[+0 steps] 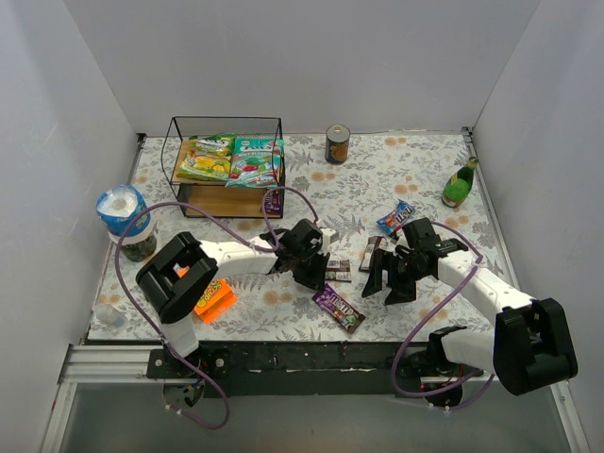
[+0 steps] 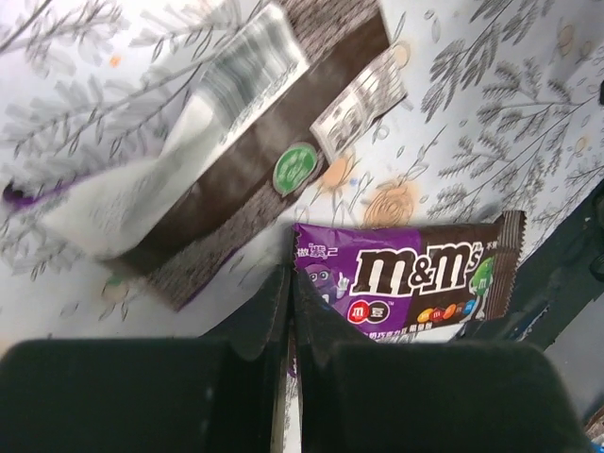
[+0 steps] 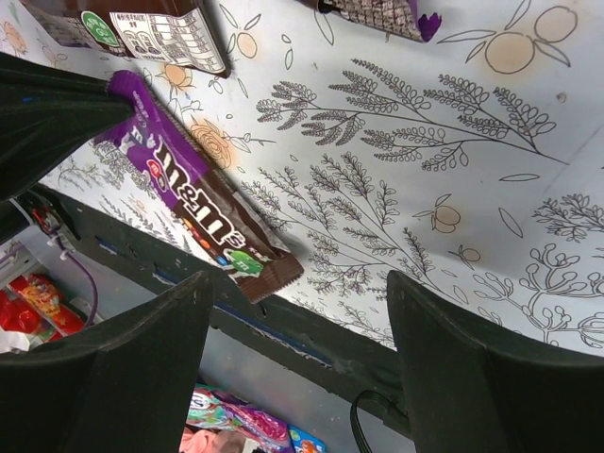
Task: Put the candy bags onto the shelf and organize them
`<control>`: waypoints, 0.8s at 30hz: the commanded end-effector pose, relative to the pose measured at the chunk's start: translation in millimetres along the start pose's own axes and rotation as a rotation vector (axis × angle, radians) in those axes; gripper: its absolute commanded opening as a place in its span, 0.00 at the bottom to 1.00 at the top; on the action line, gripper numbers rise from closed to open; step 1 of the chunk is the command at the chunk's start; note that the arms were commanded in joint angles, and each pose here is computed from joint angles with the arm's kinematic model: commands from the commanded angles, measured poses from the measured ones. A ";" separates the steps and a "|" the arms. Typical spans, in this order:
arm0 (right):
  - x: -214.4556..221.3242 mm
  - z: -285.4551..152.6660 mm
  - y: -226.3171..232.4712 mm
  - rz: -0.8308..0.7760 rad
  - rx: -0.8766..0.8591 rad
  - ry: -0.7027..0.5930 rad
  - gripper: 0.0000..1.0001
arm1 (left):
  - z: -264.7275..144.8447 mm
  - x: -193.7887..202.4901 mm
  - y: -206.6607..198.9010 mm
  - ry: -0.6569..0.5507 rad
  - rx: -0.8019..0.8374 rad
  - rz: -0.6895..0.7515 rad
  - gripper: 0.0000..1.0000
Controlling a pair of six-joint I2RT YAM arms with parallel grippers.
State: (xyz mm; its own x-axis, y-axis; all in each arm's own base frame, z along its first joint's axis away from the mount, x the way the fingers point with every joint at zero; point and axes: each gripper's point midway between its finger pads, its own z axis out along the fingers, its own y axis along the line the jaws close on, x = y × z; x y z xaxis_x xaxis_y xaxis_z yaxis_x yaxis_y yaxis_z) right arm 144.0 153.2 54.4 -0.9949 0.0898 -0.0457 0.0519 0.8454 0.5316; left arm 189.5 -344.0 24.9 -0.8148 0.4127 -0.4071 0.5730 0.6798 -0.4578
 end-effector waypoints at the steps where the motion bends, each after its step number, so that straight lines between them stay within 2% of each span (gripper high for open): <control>1: -5.7 -1.3 4.3 -0.010 -0.014 -0.035 0.81 | -32.8 -2.6 0.7 -0.071 -0.052 -0.009 0.00; 4: -7.7 -1.1 5.0 -0.008 -0.014 -0.038 0.81 | -58.2 -17.4 -0.6 -0.170 -0.042 -0.023 0.00; 7: -10.5 -0.7 6.3 -0.008 -0.016 -0.040 0.81 | -85.3 -33.8 9.4 -0.268 -0.029 -0.097 0.00; 10: -13.4 -0.5 7.7 -0.007 -0.016 -0.040 0.81 | -116.1 -51.8 39.0 -0.383 -0.032 -0.233 0.00; 13: -15.8 -0.1 9.0 -0.009 -0.018 -0.041 0.81 | -132.9 -58.6 53.7 -0.450 -0.067 -0.294 0.00; 19: -19.7 -0.2 11.5 -0.010 -0.024 -0.050 0.81 | -153.2 -62.3 94.2 -0.529 -0.157 -0.478 0.00; 24: -22.5 -1.0 13.3 -0.010 -0.025 -0.055 0.81 | -160.9 -47.4 128.1 -0.570 -0.232 -0.642 0.00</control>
State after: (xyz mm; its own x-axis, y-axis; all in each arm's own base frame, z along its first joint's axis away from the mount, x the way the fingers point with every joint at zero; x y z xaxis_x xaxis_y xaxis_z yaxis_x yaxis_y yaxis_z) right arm 150.7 155.4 51.6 -0.9929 0.1096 -0.0455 0.0687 0.8438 0.5322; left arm 281.4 -204.5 112.6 -0.8145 -0.2744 -0.5112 0.0812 0.8185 -0.5687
